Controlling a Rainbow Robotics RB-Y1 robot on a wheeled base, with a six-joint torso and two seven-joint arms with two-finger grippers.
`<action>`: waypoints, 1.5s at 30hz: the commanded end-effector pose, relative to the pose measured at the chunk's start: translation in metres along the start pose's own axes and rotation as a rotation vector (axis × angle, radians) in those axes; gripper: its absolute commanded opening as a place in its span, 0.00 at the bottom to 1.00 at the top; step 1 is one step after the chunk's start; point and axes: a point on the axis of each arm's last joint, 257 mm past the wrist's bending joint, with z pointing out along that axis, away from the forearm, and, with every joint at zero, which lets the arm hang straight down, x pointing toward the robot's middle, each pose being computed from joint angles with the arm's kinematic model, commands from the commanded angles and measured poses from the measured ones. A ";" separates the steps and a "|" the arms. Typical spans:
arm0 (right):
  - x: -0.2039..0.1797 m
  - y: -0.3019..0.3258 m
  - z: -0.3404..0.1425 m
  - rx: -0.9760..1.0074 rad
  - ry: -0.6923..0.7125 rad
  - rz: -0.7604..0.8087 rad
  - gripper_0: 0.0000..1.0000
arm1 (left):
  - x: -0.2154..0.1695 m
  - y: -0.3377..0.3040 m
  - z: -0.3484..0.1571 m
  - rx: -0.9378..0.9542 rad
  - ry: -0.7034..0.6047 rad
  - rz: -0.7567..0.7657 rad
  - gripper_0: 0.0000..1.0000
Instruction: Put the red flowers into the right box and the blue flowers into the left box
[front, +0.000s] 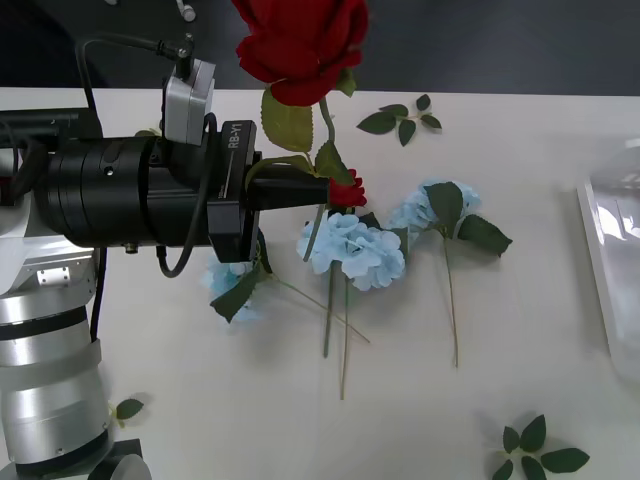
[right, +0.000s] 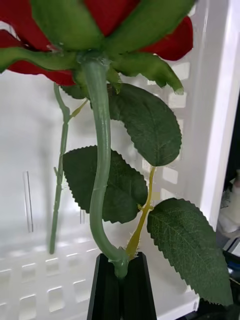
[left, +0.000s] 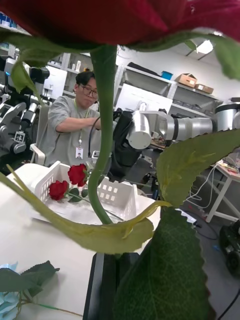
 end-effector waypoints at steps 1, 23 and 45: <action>-0.039 -0.011 -0.014 0.021 -0.102 0.003 0.00 | -0.010 -0.006 0.007 0.022 0.009 0.062 0.00; -0.064 -0.015 0.008 0.048 -0.176 0.025 0.00 | -0.010 -0.006 0.007 0.022 0.009 0.062 0.00; -0.092 0.013 -0.006 -0.057 -0.251 0.061 0.26 | -0.010 -0.006 0.007 0.022 0.009 0.062 0.00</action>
